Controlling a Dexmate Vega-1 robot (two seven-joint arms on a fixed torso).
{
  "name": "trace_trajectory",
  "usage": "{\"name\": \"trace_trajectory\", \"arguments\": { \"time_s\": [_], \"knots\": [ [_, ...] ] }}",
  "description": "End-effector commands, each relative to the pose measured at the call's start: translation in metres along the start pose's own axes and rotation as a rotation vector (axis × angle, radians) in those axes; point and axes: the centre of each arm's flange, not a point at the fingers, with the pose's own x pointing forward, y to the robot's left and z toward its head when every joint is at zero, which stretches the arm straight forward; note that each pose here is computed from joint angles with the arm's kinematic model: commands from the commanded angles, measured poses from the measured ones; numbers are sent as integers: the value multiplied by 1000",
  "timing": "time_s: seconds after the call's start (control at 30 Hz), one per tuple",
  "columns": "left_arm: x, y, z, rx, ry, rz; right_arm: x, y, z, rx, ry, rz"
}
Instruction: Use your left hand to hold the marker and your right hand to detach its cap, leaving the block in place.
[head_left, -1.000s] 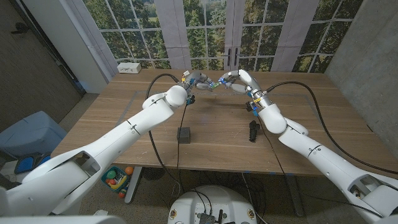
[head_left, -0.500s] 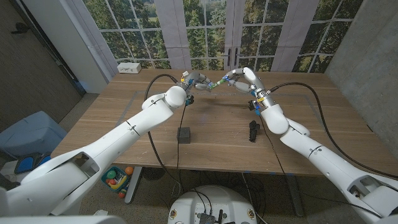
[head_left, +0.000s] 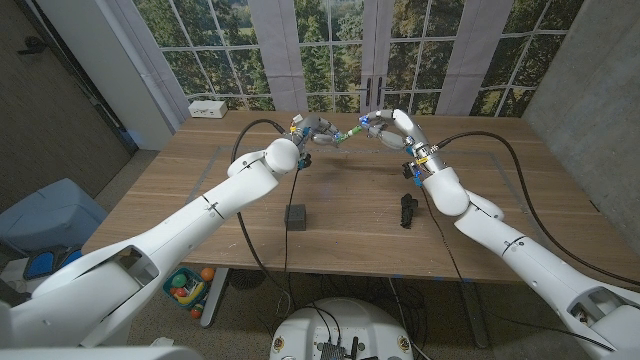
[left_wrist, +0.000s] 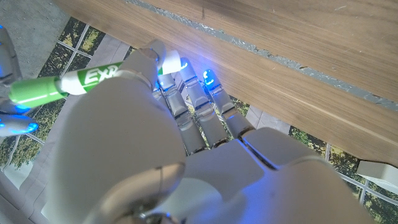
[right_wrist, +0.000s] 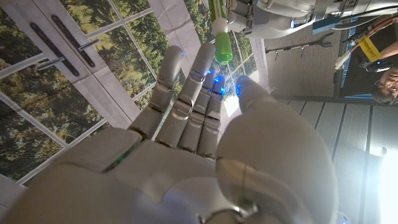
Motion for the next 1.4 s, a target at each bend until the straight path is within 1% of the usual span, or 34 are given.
{"name": "trace_trajectory", "arguments": {
  "time_s": [0.03, 0.27, 0.47, 0.67, 0.97, 1.13, 1.27, 1.4],
  "knots": [
    [3, 2, 1, 2, -6, -3, 2, 2, 6, -58, 39, 51],
    [4, 2, 0, 0, -9, -6, 6, 10, 13, -114, 34, 67],
    [5, 2, 0, -2, -12, -12, 13, 15, 14, -145, 33, 74],
    [4, 2, -1, -4, -8, -17, 15, 19, 15, -156, 10, 37],
    [4, 2, -1, -5, -10, -16, 15, 20, 17, -160, -34, 27],
    [4, 1, 0, -7, -12, -17, 17, 22, 16, -172, -27, 42],
    [3, 1, 1, -5, -13, -18, 17, 22, 15, -170, -32, 46],
    [3, 1, 2, -5, -15, -17, 19, 21, 14, -169, -29, 71]
  ]
}}
